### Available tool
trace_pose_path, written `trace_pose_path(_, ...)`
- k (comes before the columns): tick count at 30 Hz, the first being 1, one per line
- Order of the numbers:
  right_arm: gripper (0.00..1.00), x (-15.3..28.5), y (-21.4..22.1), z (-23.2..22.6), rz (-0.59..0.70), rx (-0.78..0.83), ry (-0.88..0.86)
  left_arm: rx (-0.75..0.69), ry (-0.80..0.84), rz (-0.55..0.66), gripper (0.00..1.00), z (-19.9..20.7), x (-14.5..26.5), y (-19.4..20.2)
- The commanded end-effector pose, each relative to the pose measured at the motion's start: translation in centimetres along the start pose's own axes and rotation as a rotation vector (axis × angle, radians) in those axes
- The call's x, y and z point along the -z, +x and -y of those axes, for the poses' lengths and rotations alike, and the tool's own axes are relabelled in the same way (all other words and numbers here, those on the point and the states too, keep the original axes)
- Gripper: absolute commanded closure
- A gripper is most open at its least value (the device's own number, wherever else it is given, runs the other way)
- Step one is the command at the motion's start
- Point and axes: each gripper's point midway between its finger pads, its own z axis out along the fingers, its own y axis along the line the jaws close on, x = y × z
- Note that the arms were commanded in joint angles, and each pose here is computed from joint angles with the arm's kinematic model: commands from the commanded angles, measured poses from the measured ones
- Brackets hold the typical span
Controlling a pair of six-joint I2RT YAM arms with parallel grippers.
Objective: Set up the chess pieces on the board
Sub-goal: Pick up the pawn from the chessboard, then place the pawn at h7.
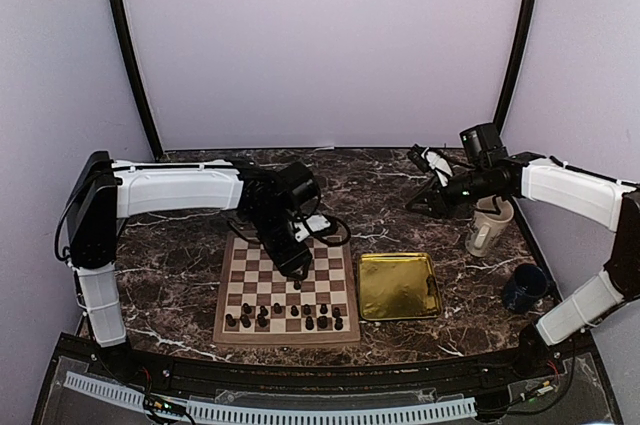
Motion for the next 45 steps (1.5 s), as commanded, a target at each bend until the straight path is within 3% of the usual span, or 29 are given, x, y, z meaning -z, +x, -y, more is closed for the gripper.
trace_pose_path(1,0.66,-0.4,0.3,0.3,0.001,0.006,-0.006,-0.031,-0.016,-0.041,0.56,0.3,-0.3,0.3)
trace_pose_path(13,0.66,-1.0,0.8,0.4,-0.019,-0.006,-0.020,-0.052,-0.006,-0.110,0.69,0.9,-1.6,1.6)
trace_pose_path(24,0.66,-1.2,0.9,0.3,-0.023,-0.010,-0.028,-0.049,-0.001,-0.119,0.93,1.2,-1.0,2.0)
trace_pose_path(33,0.65,-1.3,1.1,0.3,-0.029,-0.017,-0.036,-0.001,-0.102,-0.130,0.95,0.3,2.7,5.3)
trace_pose_path(42,0.65,-1.6,1.3,0.2,-0.038,-0.021,-0.050,0.113,-0.129,-0.222,0.95,0.2,3.7,11.6)
trace_pose_path(45,0.65,-1.7,1.5,0.2,-0.042,-0.024,-0.056,0.144,-0.119,-0.187,0.95,0.5,4.1,11.9)
